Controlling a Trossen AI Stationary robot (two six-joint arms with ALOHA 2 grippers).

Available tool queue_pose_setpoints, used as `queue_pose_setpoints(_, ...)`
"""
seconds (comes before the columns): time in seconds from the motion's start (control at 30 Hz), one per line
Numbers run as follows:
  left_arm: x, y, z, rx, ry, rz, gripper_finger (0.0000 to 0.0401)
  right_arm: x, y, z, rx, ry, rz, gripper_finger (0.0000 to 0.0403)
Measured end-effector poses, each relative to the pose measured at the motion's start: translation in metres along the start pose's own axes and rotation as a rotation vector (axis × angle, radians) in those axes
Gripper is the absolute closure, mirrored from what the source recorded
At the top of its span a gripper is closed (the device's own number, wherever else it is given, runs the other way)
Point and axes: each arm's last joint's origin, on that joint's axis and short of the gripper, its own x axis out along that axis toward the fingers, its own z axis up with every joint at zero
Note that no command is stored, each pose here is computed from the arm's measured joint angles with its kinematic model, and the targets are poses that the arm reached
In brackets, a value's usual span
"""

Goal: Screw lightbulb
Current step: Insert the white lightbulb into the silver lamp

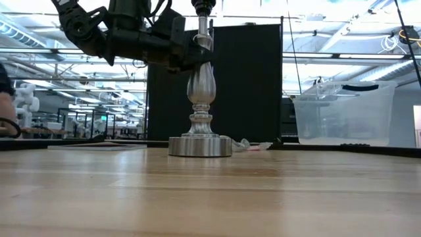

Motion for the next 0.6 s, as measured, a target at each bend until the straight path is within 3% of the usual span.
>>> queue_pose_setpoints(0.6,0.0000,-0.0004,-0.0004,-0.010,0.004,-0.007,0.0264,-0.0011,-0.0007,0.0013,-0.070,-0.003,-0.036,0.0078)
